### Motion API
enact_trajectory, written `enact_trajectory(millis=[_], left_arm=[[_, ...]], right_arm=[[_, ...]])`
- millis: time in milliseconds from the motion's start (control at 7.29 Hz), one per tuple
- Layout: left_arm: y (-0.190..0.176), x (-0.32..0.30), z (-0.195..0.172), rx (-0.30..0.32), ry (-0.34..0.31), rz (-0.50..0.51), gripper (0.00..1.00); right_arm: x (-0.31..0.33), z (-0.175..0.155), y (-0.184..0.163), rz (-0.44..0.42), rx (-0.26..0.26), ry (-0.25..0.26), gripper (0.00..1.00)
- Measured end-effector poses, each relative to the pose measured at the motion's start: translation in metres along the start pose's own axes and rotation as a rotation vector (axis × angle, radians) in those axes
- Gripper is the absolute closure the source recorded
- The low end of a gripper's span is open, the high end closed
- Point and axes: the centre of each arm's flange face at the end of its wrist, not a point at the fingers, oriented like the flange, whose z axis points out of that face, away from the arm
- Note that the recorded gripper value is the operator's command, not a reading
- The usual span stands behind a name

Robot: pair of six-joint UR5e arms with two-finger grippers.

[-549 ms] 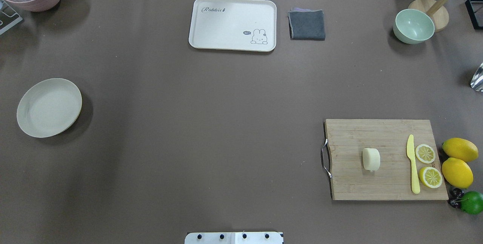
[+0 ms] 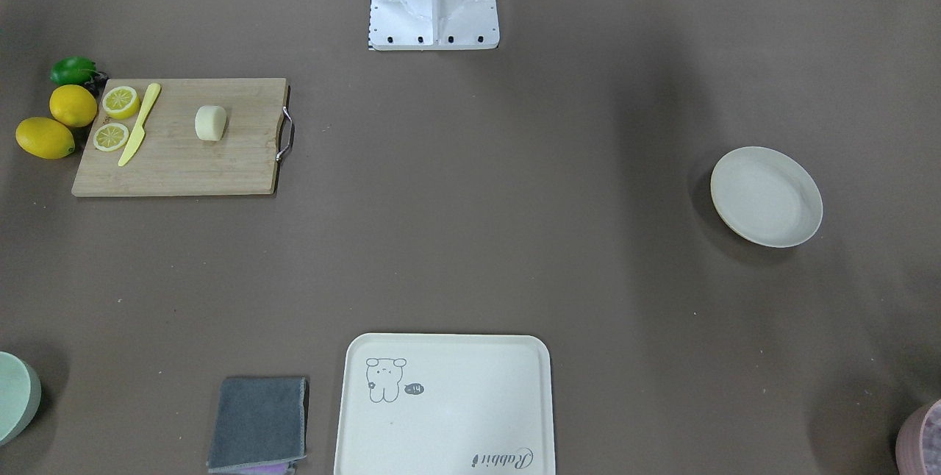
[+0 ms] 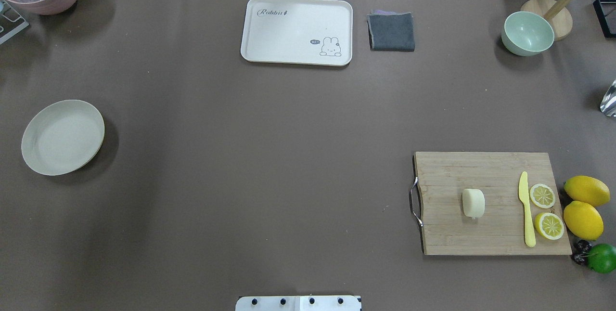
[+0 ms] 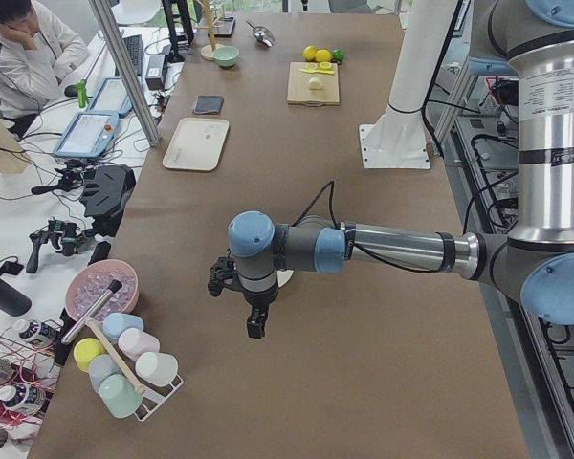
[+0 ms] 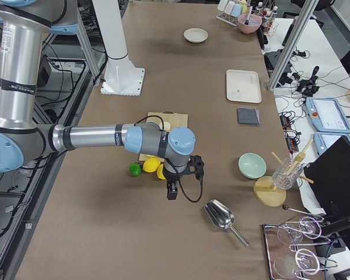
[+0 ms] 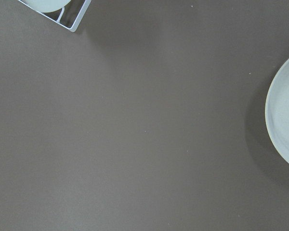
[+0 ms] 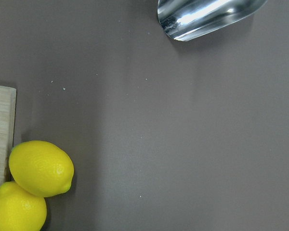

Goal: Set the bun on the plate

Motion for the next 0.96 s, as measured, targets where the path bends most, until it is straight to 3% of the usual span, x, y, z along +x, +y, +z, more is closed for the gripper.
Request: enact_trajectory(millis=[961], left_arm=[[-0.027,0.02,-0.026,0.058,-0.005,0.046,0.02]], right_arm=[[-0.022,-0.027,-0.01,-0.044,0.06,0.013,0.0]])
